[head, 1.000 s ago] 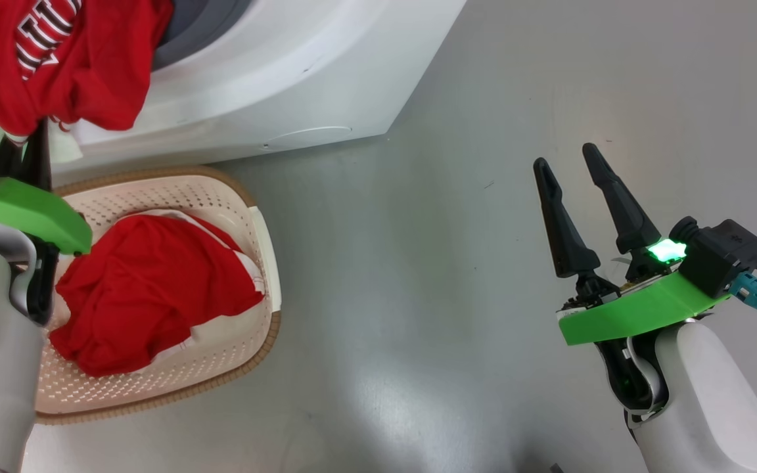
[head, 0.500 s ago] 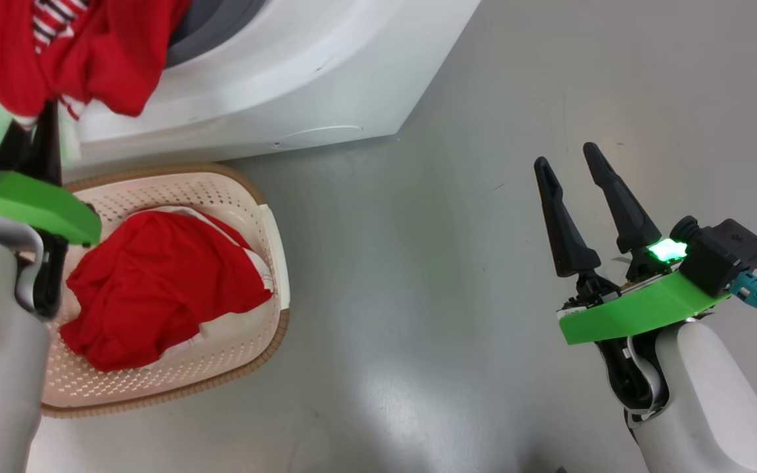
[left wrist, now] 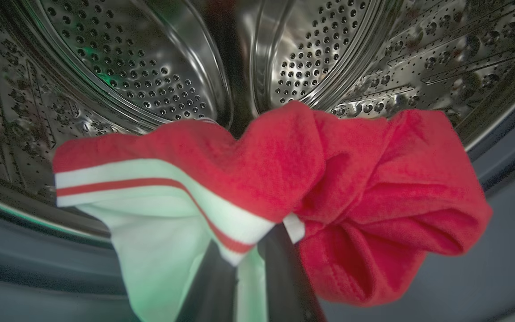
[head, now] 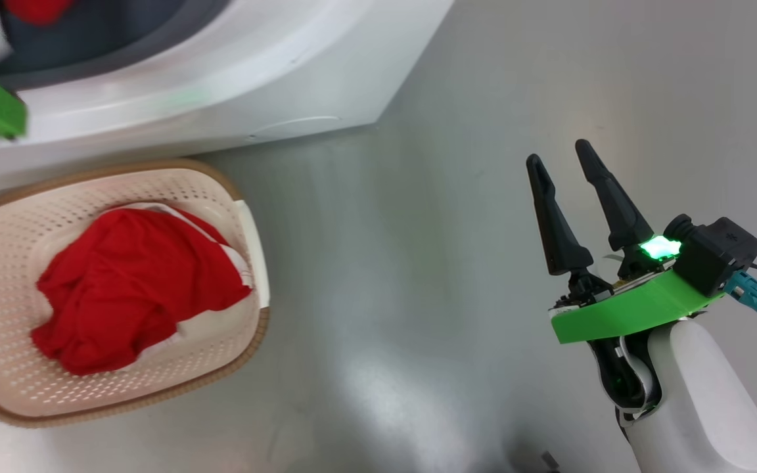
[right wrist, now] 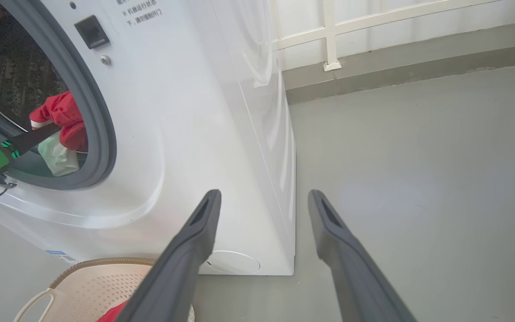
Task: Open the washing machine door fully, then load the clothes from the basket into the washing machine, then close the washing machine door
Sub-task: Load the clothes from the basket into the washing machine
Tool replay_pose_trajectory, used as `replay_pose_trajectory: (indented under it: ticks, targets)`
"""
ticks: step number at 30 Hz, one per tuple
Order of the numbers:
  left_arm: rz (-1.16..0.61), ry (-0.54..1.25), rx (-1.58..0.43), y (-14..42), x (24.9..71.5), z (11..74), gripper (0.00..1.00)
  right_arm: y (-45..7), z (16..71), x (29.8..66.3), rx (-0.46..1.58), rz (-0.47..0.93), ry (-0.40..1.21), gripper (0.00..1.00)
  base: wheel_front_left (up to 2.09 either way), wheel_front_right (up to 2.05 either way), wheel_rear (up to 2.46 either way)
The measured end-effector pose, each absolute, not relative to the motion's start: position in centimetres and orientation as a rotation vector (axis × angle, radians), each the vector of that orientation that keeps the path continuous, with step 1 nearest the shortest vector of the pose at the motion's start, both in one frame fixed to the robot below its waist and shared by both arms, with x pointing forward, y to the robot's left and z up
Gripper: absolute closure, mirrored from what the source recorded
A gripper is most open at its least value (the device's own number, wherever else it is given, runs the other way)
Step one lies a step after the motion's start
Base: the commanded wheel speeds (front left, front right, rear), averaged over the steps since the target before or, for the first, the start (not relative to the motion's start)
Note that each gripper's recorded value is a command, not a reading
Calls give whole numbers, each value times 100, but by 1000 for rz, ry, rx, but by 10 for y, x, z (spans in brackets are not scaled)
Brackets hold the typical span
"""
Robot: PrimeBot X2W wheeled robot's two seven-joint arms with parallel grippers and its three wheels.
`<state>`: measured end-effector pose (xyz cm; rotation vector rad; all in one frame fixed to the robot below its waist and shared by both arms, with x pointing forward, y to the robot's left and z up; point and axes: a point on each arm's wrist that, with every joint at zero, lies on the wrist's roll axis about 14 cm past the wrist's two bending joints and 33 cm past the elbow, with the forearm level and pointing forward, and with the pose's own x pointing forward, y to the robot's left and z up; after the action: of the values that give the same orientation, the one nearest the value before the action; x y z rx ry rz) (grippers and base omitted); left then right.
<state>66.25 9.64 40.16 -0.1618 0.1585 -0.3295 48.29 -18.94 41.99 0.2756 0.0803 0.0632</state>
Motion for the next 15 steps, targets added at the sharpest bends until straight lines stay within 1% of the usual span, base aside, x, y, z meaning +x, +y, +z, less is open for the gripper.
replay_pose_trajectory:
  ticks: [10,12,15]
  targets:
    - [-354,81,-106,75,724,426,100,-208,407,476,261,-4,111,0,0,0,0]
    - [-354,72,-97,70,732,425,100,-211,405,475,257,-17,115,0,0,0,0]
    - [-340,108,-79,71,739,410,100,-217,404,471,251,-38,122,0,0,0,0]
